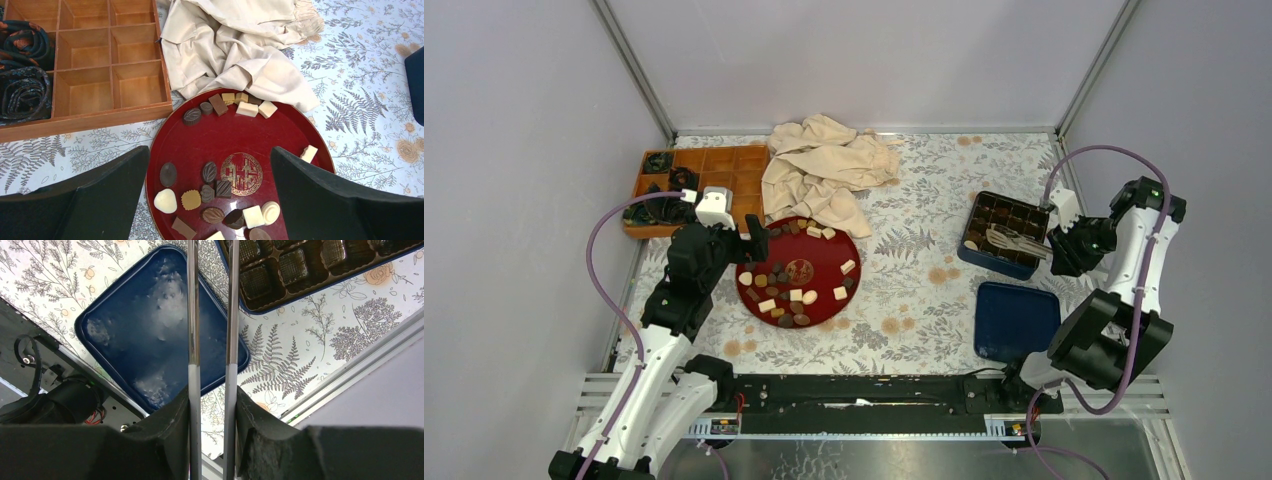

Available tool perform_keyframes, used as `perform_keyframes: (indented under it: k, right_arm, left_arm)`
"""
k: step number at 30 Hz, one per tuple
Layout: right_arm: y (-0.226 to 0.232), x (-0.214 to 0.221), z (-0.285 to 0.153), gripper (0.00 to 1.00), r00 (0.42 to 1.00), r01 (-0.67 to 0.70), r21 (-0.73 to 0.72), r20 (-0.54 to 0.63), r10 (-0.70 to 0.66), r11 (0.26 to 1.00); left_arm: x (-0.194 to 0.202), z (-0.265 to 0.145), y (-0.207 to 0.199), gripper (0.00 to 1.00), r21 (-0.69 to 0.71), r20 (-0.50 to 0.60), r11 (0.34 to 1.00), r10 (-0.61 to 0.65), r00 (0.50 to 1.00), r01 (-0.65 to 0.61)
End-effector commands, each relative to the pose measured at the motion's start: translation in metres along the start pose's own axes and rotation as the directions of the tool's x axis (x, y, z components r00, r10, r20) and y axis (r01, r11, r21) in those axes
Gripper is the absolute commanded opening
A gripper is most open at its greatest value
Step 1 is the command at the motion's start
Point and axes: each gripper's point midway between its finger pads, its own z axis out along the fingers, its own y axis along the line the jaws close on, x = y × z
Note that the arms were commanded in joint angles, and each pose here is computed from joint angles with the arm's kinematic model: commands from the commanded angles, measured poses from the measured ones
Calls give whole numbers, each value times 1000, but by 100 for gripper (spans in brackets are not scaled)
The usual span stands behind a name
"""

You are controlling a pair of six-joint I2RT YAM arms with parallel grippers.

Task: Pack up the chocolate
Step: Place the fake chocolate in the packing box.

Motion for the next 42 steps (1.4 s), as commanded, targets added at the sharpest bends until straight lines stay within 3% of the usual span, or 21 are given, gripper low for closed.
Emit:
perform_keyframes:
  k: [1, 24, 33, 42]
  right_arm:
    - [-2, 3, -3, 2, 1000, 14, 0, -17, -14, 1000]
    - [-18, 15, 28, 21, 997, -72, -55, -40, 70, 996]
    - [-17, 20, 32, 34, 996, -75, -60, -56, 72, 995]
    - [-18, 14, 27, 41, 997, -75, -65, -40, 73, 995]
  left_arm:
    - [-12, 1, 1, 98, -1, 54, 1000, 9, 999, -9]
    - [-11, 2, 2, 98, -3, 51, 1000, 10, 999, -9]
    - [-11, 2, 2, 98, -3, 49, 1000, 9, 999, -9]
    - [-11, 1, 2, 98, -4, 51, 1000, 9, 999, -9]
